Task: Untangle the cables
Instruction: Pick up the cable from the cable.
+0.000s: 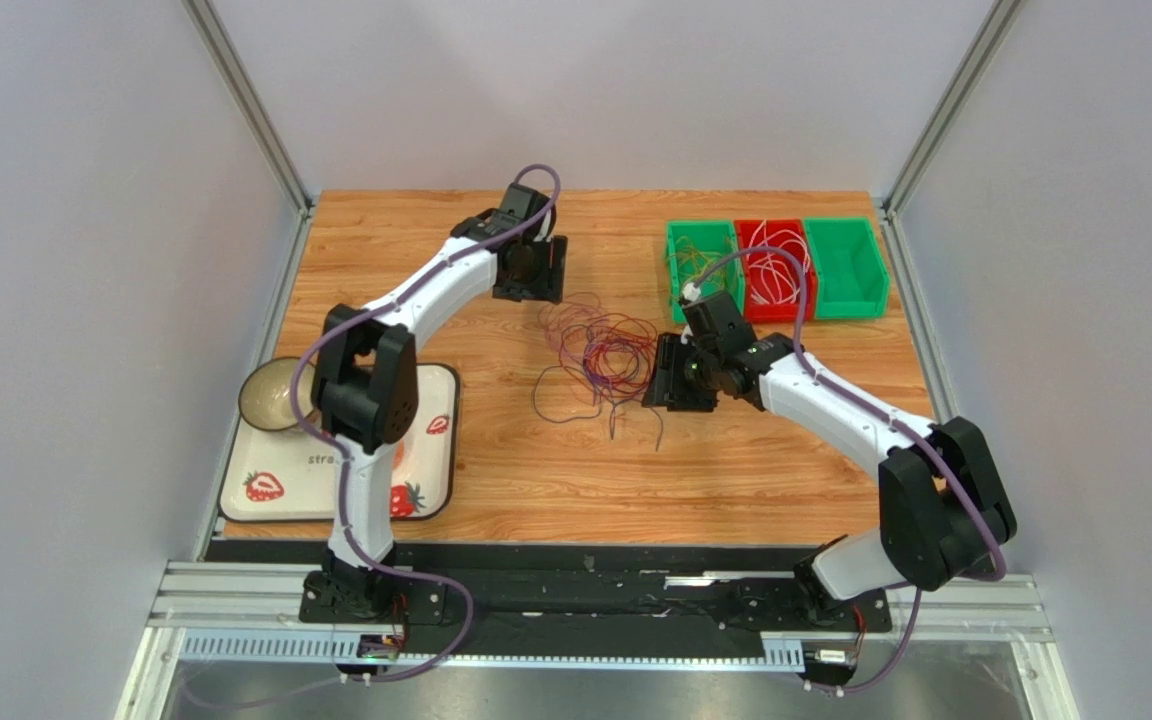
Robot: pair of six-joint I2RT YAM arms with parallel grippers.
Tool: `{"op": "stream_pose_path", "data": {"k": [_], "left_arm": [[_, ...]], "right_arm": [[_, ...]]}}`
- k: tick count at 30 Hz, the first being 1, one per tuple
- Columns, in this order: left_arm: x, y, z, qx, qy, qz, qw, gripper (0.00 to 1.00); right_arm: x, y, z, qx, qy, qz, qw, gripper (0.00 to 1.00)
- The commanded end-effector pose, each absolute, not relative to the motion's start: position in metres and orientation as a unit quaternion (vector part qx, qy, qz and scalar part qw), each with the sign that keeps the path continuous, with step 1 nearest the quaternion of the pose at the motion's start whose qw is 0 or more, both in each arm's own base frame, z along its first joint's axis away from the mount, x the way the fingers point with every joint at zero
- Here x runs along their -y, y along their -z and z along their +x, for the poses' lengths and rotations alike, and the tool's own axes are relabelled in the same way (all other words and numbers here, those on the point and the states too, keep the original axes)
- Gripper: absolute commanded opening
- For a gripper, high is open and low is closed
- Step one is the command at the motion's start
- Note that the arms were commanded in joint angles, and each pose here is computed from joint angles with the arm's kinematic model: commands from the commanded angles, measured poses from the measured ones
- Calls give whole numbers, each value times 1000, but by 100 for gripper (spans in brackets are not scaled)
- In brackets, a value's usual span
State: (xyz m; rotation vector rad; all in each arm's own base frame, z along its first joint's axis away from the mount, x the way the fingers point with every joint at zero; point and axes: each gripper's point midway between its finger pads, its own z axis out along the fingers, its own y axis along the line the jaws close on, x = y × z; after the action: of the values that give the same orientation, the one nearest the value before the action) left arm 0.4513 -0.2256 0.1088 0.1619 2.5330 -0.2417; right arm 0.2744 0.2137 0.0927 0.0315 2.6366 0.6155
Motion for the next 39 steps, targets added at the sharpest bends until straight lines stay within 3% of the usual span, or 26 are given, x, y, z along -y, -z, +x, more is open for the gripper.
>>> {"op": "stream_pose_path", "data": {"k": [1, 12, 30, 35, 39], "left_arm": [[230, -96, 459, -957, 74, 118, 254, 71], [243, -58, 456, -961, 100, 153, 209, 72], [246, -29, 449, -978, 100, 92, 160, 71], [245, -24, 451, -980, 91, 82, 155, 65], [245, -20, 452, -981, 91, 77, 152, 50]], "right_arm": [[-224, -100, 281, -939, -246, 4, 240, 48], [-223, -92, 279, -941, -242, -4, 236, 48], [-223, -89, 276, -940, -247, -7, 234, 47], [-223, -88, 276, -941, -246, -8, 234, 47], [-224, -87, 276, -941, -246, -8, 233, 47]]}}
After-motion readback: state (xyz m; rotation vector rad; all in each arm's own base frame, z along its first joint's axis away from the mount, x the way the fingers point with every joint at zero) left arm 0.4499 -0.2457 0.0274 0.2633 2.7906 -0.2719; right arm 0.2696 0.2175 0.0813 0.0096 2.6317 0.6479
